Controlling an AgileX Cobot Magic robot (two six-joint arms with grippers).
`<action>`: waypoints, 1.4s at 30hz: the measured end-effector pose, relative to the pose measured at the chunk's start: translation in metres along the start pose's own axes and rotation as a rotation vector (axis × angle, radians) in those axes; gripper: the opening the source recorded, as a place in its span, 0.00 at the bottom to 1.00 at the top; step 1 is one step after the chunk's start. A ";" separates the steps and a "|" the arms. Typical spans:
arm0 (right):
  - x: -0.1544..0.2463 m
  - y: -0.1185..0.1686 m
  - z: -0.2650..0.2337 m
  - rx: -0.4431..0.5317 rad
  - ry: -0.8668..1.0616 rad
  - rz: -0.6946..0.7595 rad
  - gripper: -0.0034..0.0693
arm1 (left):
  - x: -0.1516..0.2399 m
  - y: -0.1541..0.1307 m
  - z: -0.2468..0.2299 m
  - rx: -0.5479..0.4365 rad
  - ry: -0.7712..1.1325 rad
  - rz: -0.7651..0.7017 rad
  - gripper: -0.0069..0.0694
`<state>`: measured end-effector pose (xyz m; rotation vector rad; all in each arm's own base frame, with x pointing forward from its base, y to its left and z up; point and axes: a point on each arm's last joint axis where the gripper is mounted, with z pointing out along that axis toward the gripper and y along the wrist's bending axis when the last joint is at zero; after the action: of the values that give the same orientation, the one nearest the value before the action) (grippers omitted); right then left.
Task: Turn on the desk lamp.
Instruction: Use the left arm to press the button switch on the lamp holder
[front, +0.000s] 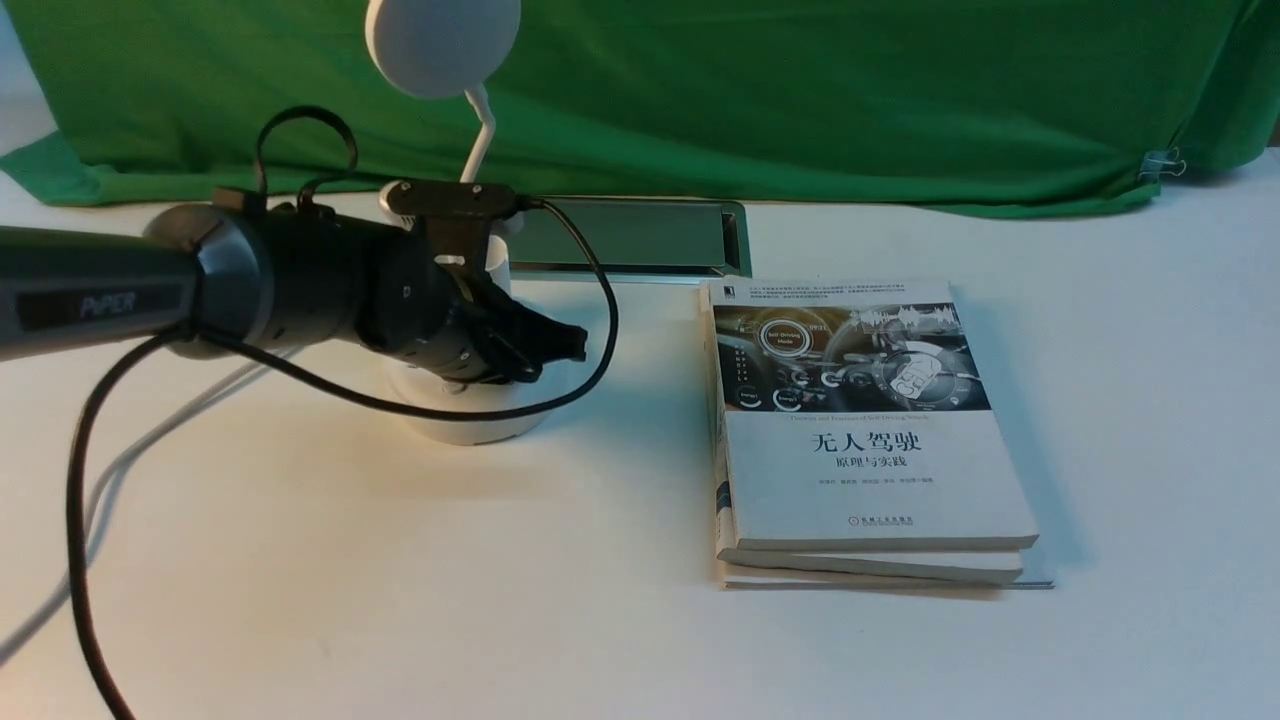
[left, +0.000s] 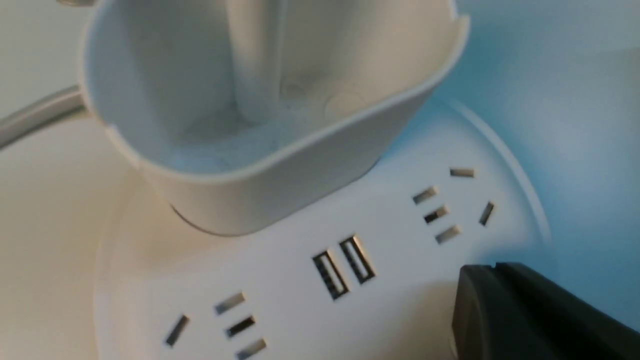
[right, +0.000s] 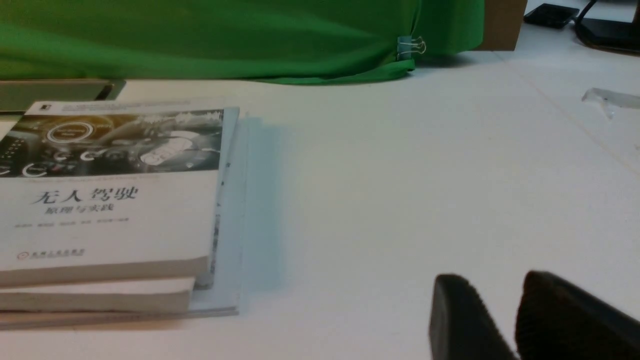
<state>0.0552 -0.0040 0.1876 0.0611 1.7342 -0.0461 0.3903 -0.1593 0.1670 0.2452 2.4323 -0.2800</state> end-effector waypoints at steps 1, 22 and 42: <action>0.000 0.000 0.000 0.000 0.000 0.000 0.38 | 0.000 0.000 0.002 0.000 -0.002 0.001 0.12; 0.000 0.000 0.000 0.000 0.000 0.000 0.38 | 0.000 0.001 -0.008 -0.006 -0.030 0.023 0.12; 0.000 0.000 0.000 0.000 -0.001 0.001 0.38 | 0.004 0.002 -0.005 -0.010 -0.001 0.018 0.12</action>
<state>0.0553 -0.0040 0.1877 0.0616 1.7330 -0.0457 0.3847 -0.1560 0.1674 0.2619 2.4285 -0.2600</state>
